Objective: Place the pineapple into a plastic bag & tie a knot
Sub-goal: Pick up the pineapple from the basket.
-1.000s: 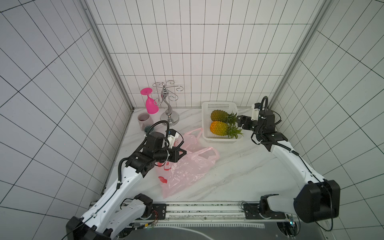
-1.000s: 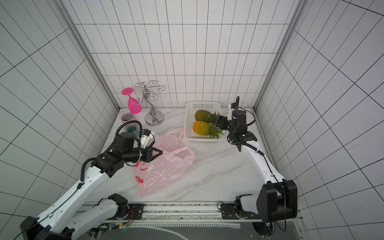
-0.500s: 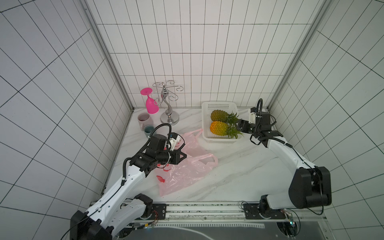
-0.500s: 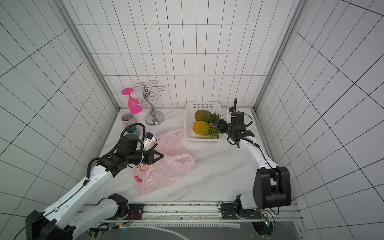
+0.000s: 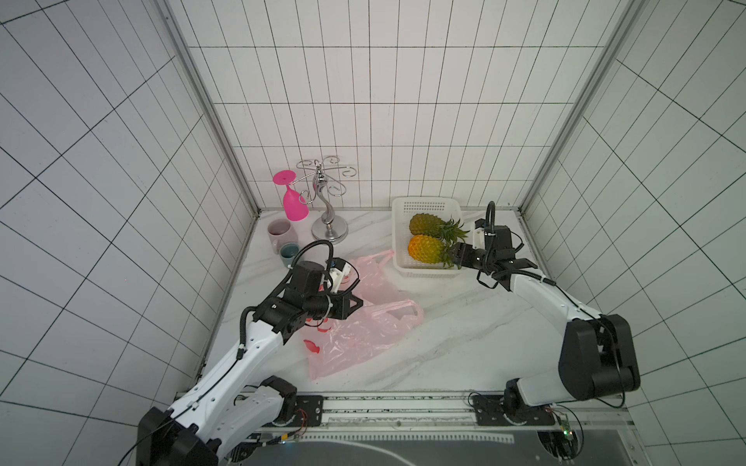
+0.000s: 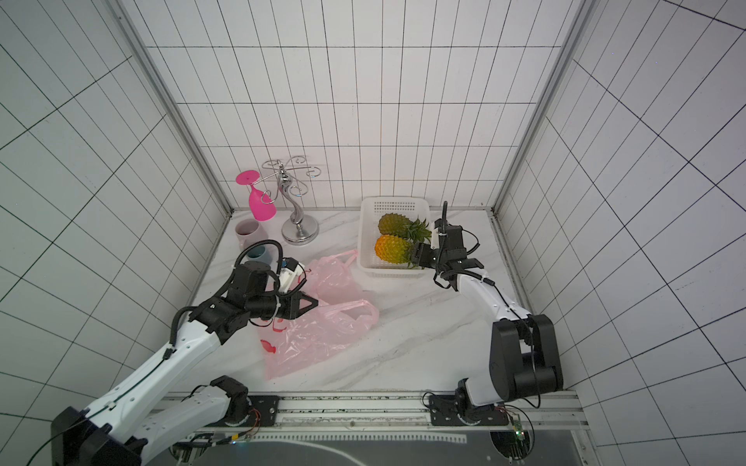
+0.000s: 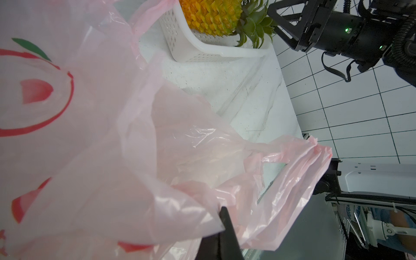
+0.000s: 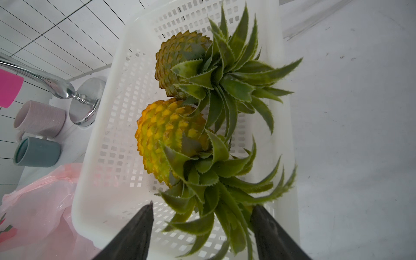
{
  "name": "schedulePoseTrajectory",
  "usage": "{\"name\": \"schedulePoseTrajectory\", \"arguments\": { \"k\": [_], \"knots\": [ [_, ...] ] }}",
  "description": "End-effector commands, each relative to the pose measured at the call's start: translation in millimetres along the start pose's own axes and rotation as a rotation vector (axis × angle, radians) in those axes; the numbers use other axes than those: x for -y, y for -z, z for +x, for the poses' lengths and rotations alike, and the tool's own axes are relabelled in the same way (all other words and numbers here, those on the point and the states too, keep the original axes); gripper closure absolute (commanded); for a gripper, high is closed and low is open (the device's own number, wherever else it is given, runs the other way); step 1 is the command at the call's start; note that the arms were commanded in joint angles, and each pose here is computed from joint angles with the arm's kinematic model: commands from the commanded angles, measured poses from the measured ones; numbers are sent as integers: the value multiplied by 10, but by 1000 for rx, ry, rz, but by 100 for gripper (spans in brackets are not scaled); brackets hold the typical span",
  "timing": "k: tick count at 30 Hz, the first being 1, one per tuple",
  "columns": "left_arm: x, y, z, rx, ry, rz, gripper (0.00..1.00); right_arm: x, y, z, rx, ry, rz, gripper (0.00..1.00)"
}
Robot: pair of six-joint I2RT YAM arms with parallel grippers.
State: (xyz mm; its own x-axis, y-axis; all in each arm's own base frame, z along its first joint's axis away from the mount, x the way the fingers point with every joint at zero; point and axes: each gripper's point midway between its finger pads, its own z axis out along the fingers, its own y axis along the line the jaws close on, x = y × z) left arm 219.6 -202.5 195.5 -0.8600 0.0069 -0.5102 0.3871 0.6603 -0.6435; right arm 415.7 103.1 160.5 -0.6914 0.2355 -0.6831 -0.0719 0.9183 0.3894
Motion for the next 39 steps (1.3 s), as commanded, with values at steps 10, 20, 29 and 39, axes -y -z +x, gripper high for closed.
{"name": "schedulePoseTrajectory", "arguments": {
  "k": [10, 20, 29, 39],
  "knots": [
    [1, -26, -17, 3, -14, 12, 100, 114, -315, 292, -68, -71, -3, 56],
    [-32, -54, -32, 5, -6, 1, 100, -167, -303, 72, 13, -123, -154, 100],
    [-8, -4, -206, 63, -30, -24, 100, -821, 384, -609, 191, -19, -358, 100],
    [22, 85, -349, 124, -51, -46, 100, -1338, 1207, -600, 248, 97, -503, 100]
  ]
}}
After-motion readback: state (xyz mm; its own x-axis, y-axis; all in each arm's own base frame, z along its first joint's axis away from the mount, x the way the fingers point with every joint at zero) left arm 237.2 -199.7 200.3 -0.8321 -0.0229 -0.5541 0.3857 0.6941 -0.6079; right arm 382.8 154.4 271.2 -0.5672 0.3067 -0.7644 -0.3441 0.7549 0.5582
